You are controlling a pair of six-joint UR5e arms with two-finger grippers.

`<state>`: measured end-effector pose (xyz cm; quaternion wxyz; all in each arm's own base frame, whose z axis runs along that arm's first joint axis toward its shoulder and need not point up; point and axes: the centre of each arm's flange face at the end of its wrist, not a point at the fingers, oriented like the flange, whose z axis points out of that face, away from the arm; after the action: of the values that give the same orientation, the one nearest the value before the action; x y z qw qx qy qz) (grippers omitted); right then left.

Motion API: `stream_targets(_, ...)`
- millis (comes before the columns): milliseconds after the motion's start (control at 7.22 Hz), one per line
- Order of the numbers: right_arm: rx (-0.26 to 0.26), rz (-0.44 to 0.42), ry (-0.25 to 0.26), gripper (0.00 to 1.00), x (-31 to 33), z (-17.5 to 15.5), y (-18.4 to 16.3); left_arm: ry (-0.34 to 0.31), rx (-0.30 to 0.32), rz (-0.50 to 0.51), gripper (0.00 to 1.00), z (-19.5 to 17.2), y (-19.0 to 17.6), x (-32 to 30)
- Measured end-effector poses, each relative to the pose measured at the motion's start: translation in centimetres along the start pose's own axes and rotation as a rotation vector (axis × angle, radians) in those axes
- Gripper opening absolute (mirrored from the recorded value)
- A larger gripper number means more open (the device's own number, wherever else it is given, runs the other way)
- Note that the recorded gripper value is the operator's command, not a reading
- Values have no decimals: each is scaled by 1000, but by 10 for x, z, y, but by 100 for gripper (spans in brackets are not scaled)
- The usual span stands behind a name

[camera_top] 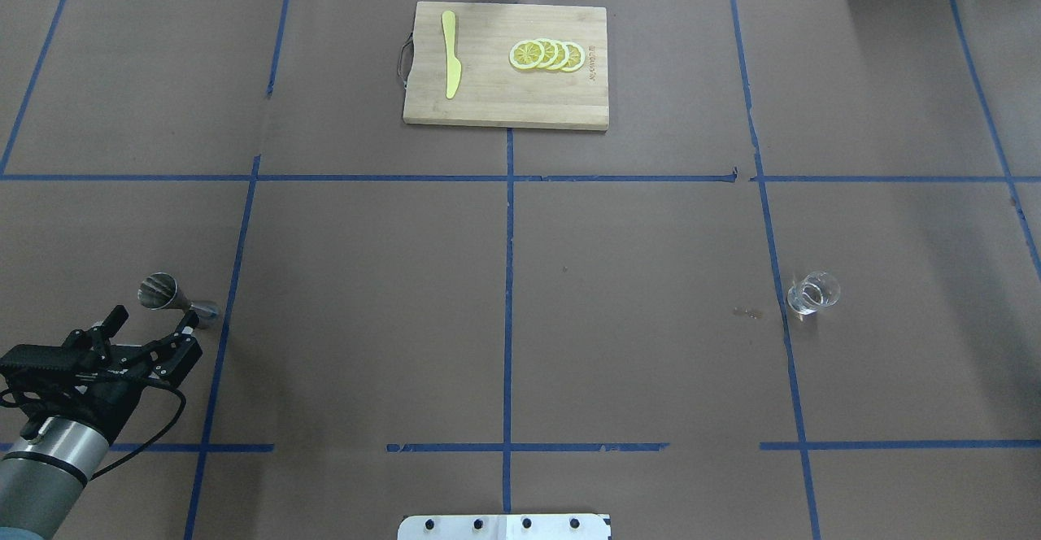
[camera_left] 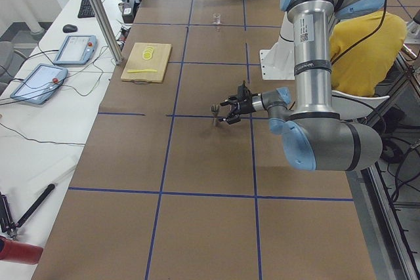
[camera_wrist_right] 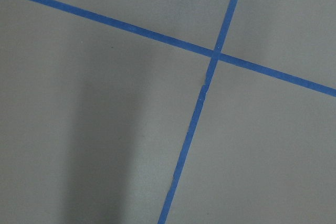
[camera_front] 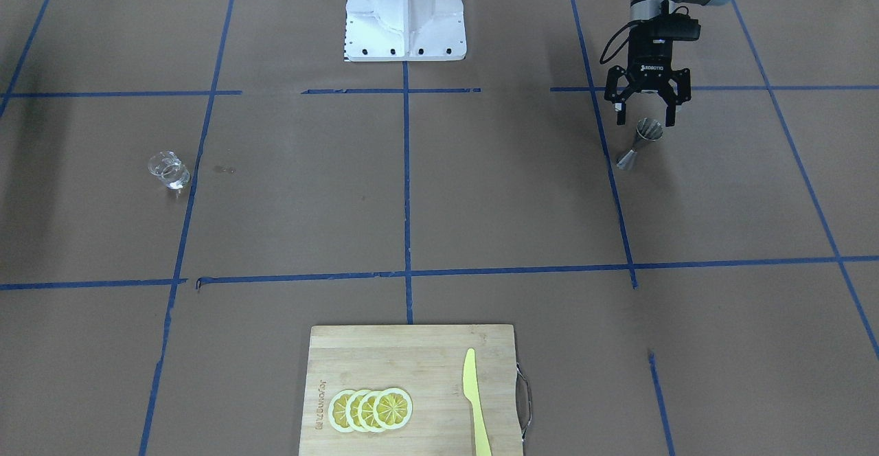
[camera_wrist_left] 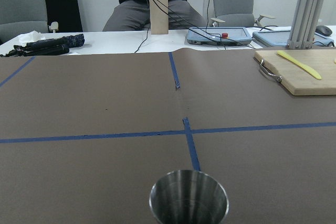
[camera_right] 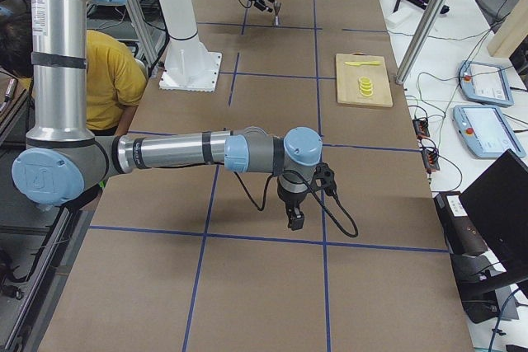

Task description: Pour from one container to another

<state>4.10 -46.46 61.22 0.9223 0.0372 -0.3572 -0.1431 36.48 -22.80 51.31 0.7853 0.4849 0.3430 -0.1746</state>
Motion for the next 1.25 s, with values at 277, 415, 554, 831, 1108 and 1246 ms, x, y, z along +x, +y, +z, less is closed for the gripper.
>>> stream_targets(277,-1,0,0,100,0,0,0,-6,26,-39,99,12,19,4)
stream_targets(415,-1,1,0,100,0,0,0,-8,48,-49,99,17,27,1)
stream_targets(554,-1,1,0,100,0,0,0,-11,68,-53,99,20,32,-5)
stream_targets(831,1,0,0,100,0,0,0,-17,102,-50,99,24,38,-11)
stream_targets(1108,1,0,0,100,0,-1,0,-21,127,-44,100,26,42,-12)
stream_targets(1246,1,2,0,100,0,0,0,-22,131,-40,100,27,46,-11)
